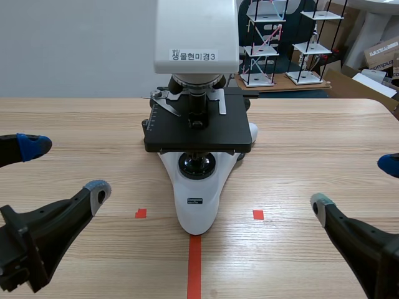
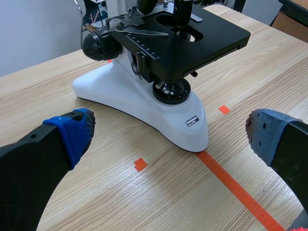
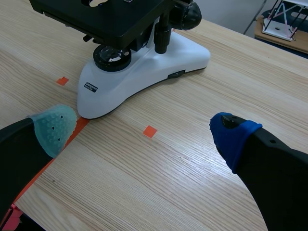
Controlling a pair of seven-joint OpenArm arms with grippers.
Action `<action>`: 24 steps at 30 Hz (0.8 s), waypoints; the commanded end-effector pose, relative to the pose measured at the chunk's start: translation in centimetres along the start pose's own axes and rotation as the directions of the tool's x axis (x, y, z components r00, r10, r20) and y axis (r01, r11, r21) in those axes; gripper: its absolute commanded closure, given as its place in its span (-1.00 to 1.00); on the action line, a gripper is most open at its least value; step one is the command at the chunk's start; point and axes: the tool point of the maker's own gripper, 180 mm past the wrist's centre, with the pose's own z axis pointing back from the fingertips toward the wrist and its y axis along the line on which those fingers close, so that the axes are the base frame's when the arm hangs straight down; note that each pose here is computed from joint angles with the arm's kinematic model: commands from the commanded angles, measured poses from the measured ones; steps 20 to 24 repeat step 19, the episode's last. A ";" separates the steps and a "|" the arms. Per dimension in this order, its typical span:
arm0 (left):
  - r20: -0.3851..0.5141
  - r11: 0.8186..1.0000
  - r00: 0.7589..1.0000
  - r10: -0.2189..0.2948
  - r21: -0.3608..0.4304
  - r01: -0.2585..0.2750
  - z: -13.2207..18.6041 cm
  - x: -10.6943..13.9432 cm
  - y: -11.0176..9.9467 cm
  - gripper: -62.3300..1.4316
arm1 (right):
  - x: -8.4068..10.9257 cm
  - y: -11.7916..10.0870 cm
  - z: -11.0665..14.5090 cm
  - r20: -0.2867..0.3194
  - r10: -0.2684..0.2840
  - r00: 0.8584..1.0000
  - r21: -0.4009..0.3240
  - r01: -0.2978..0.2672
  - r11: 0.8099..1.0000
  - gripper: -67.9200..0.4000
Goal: Return to the home posture
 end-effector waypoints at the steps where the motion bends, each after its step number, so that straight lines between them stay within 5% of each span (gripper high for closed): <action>1: 0.030 1.000 1.000 0.003 0.004 -0.003 0.0 0.8 0.0 -1.00 | 0.5 -0.1 -0.2 0.024 -0.004 1.000 -0.001 0.004 1.000 -0.80; 24: 0.028 1.000 1.000 0.000 0.004 0.000 0.0 0.7 0.0 -1.00 | 0.5 -0.1 -0.2 0.024 -0.004 1.000 -0.001 0.004 1.000 -0.80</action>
